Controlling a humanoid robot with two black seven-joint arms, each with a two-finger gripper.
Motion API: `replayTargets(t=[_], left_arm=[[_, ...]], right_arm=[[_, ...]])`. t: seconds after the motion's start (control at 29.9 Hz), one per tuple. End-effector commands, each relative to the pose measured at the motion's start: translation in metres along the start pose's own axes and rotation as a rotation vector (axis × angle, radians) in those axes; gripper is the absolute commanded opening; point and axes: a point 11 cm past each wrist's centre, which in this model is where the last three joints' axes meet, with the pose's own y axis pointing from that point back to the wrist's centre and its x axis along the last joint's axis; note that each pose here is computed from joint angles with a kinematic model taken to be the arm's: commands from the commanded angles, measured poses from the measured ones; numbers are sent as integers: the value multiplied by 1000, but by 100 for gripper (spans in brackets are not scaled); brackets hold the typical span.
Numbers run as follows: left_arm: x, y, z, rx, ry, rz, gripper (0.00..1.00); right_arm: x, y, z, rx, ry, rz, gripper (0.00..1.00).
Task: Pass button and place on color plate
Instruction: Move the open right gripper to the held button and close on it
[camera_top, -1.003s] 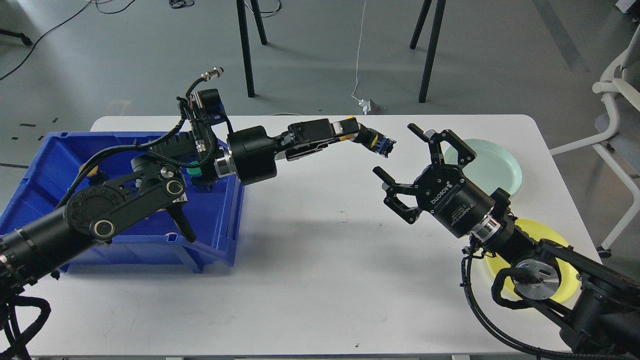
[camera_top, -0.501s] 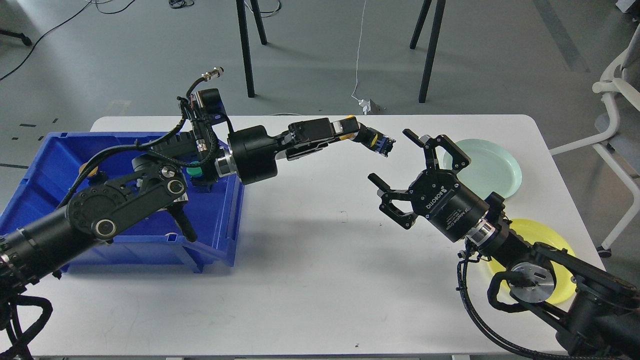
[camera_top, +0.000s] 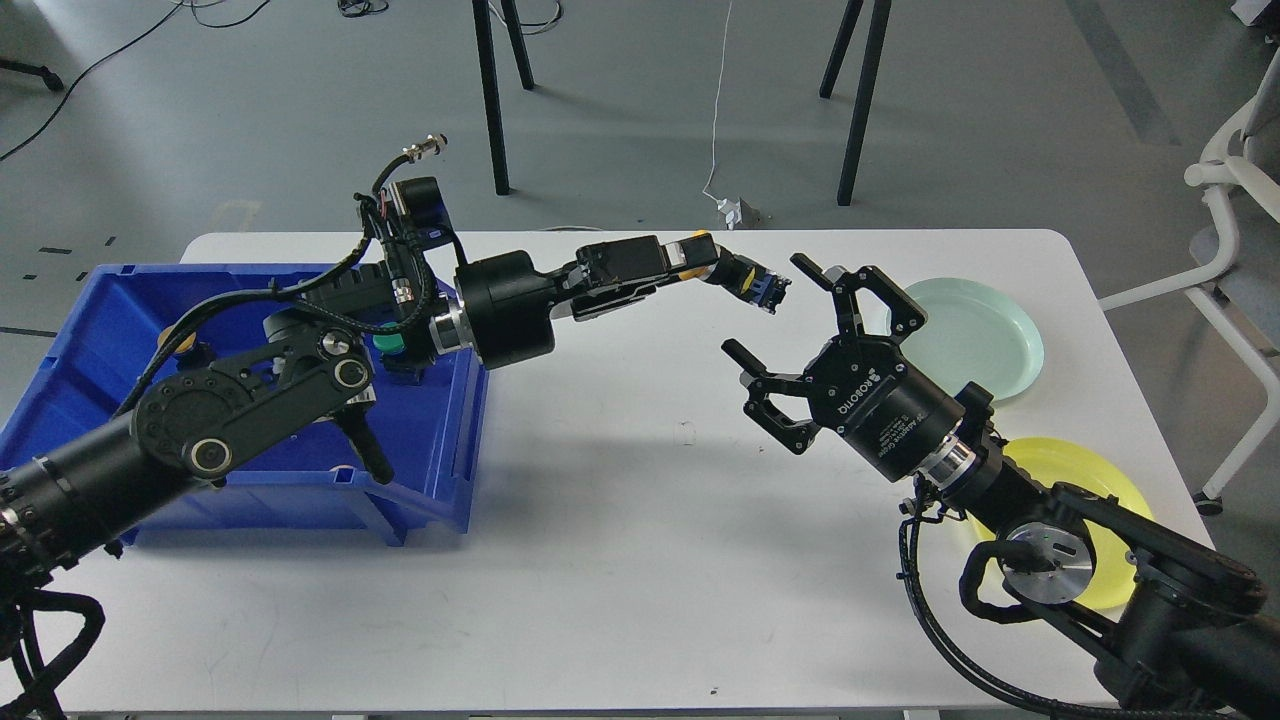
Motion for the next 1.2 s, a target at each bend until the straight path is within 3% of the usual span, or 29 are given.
replayTargets(t=[0.0, 0.67, 1.0, 1.17], left_arm=[[0, 0, 0, -1, 1, -1, 20], [0, 0, -1, 2, -1, 2, 20], [0, 0, 0, 1, 0, 2, 20], [0, 0, 0, 1, 0, 2, 20]], right_arm=[[-1, -3, -3, 3, 5, -7, 90], [-6, -11, -4, 13, 5, -27, 60], [-6, -11, -5, 13, 8, -28, 32], [-6, -11, -5, 16, 10, -29, 10]])
